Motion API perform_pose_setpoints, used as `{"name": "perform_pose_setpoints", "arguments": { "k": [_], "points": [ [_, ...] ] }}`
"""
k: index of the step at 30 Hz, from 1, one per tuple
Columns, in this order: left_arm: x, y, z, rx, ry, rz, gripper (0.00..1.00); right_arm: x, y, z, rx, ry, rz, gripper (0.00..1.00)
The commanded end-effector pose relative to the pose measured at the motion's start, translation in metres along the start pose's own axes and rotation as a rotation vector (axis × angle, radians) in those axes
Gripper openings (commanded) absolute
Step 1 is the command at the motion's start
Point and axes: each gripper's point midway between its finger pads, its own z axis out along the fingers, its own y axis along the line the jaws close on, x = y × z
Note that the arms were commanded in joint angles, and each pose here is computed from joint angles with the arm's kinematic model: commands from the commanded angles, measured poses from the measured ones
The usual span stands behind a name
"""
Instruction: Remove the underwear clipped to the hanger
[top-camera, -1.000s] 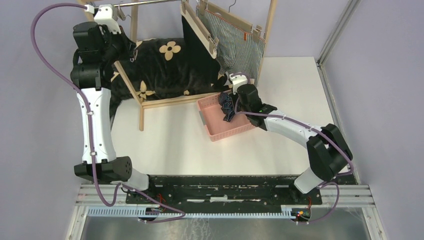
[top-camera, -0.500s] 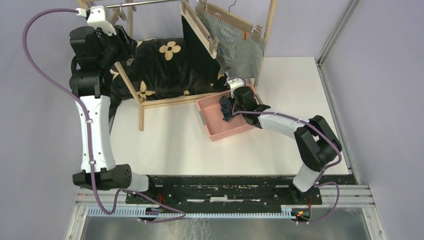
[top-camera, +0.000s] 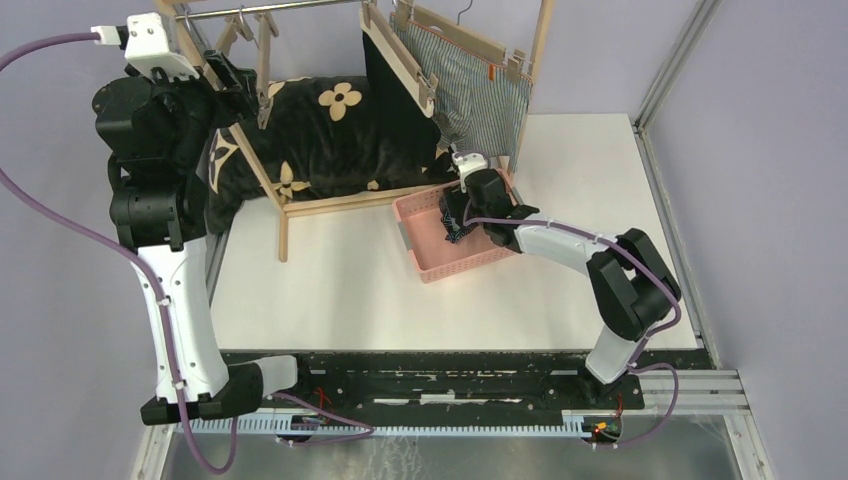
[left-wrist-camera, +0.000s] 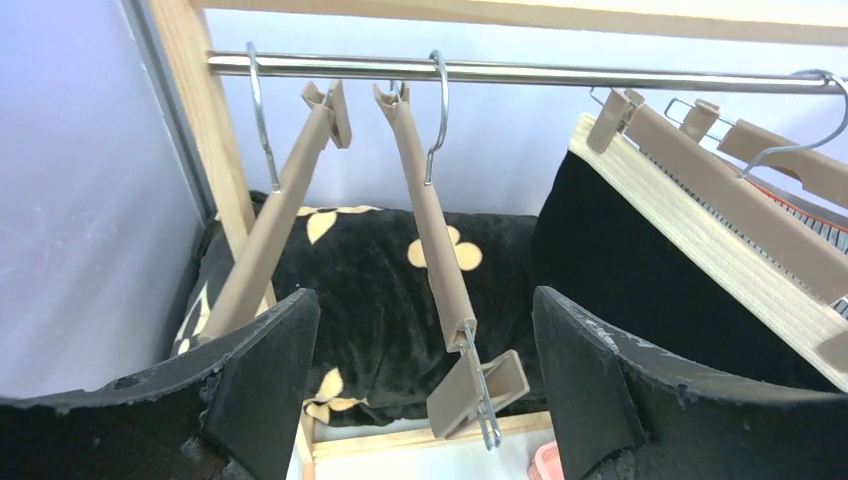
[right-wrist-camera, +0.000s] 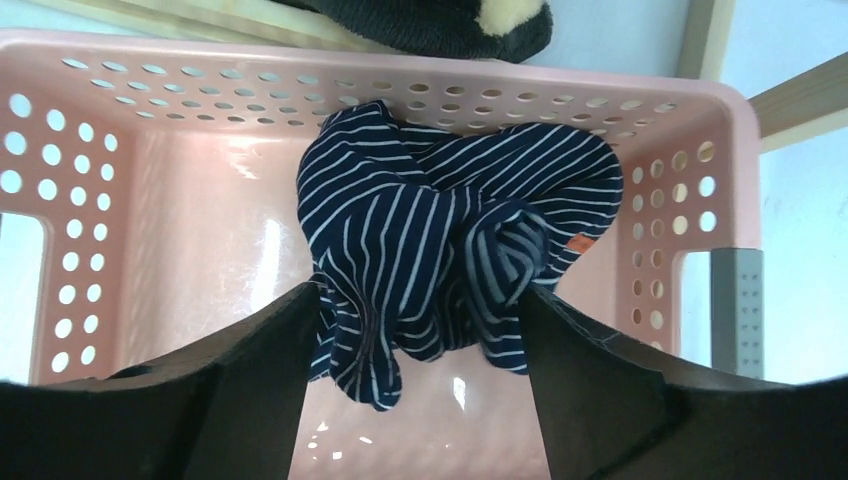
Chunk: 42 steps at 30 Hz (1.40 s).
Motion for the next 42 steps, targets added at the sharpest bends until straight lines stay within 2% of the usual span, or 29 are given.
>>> {"name": "perform_pose_setpoints", "arguments": {
  "k": [1, 5, 11, 19, 25, 27, 36, 42],
  "points": [
    [-0.029, -0.005, -0.016, 0.007, -0.108, -0.014, 0.84, -0.057, -0.011, -0.031, 0.017, -0.159, 0.039, 0.82],
    [-0.043, -0.025, -0.026, 0.108, -0.152, -0.042, 0.85, -0.069, -0.012, -0.054, -0.006, -0.213, 0.052, 0.84],
    [-0.051, -0.058, -0.029, 0.286, -0.151, -0.075, 0.89, -0.086, -0.010, -0.092, -0.065, -0.291, 0.083, 0.84],
    [-0.033, -0.090, -0.019, 0.394, -0.108, -0.096, 0.89, -0.097, -0.003, -0.137, -0.115, -0.365, 0.092, 0.83],
    [0.005, -0.153, 0.010, 0.416, -0.012, -0.036, 0.89, -0.103, 0.011, -0.163, -0.147, -0.396, 0.061, 0.83],
    [0.013, -0.162, 0.026, 0.421, 0.004, -0.046, 0.89, -0.104, 0.013, -0.169, -0.138, -0.400, 0.043, 0.83],
    [0.009, -0.212, 0.062, 0.498, -0.007, -0.111, 0.89, -0.096, 0.015, -0.181, -0.132, -0.406, 0.022, 0.83],
    [-0.002, -0.222, 0.080, 0.490, -0.066, -0.198, 0.90, -0.089, 0.020, -0.183, -0.146, -0.398, 0.018, 0.82]
  ]
}}
